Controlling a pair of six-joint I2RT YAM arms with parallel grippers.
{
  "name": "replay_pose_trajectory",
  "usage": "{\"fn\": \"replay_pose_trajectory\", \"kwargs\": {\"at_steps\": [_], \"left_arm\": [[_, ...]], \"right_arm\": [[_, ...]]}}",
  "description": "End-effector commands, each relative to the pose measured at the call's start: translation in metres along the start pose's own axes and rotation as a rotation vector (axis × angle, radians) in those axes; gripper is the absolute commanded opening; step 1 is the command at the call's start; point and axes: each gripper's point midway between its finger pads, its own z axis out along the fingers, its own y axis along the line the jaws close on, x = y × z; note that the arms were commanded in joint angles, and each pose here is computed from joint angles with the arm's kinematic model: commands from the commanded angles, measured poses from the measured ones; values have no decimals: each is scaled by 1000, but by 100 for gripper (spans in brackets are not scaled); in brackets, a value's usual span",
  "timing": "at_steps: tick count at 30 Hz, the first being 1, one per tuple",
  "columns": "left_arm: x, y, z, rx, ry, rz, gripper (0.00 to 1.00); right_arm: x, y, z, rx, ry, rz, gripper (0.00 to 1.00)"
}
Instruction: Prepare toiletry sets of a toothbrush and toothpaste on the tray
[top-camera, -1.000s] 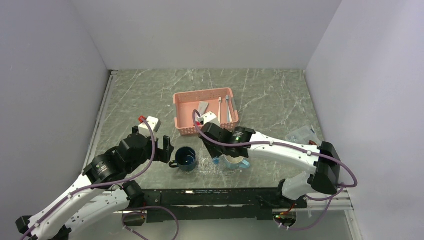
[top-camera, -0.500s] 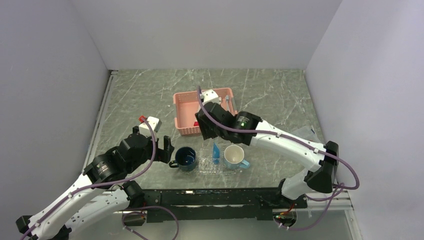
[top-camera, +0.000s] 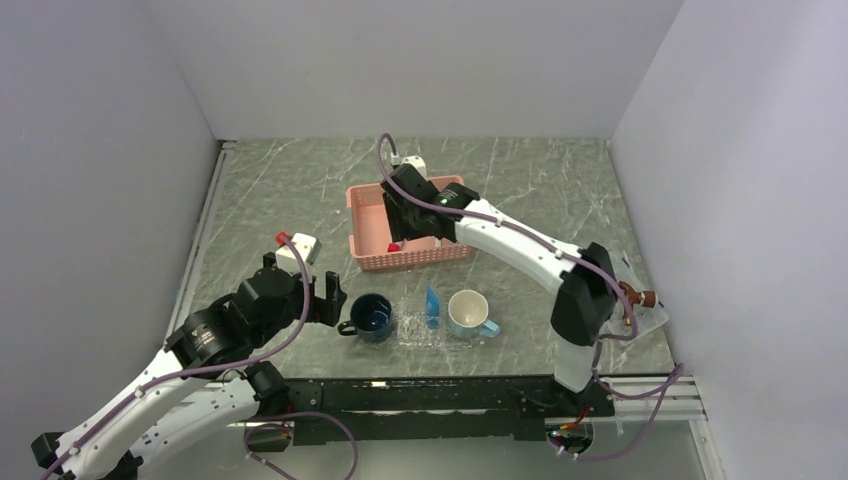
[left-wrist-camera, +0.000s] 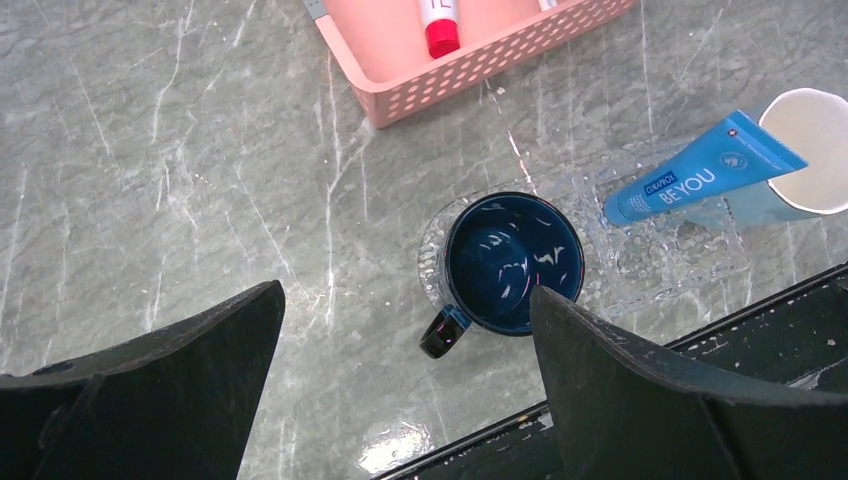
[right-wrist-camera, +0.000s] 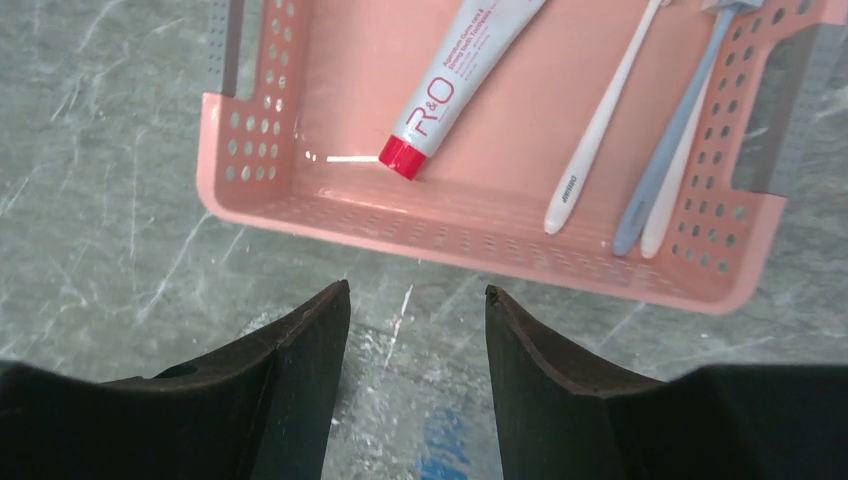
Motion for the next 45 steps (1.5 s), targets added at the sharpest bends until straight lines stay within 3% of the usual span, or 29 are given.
{"fn": "replay_pose_trajectory", "kwargs": {"at_steps": [1,12,30,40,45], "left_arm": [[-7,5,-5,-16,-35,-19,99],[-9,4,-8,-4,-48,-26,99],[-6,1,-6,8,-34,-22,99],[-6,1,-5,2,-27,-19,99],[-6,1,-4,1,-25,-21,99]], "right_arm": [[-22,12,21,-30,-28,114,55],[-26,-7,93,86,8,262,62],[-2,-10,165,67,122,404,63],[10,-12,179,61,162,413,47],[14,-11,182,48,174,413,30]]}}
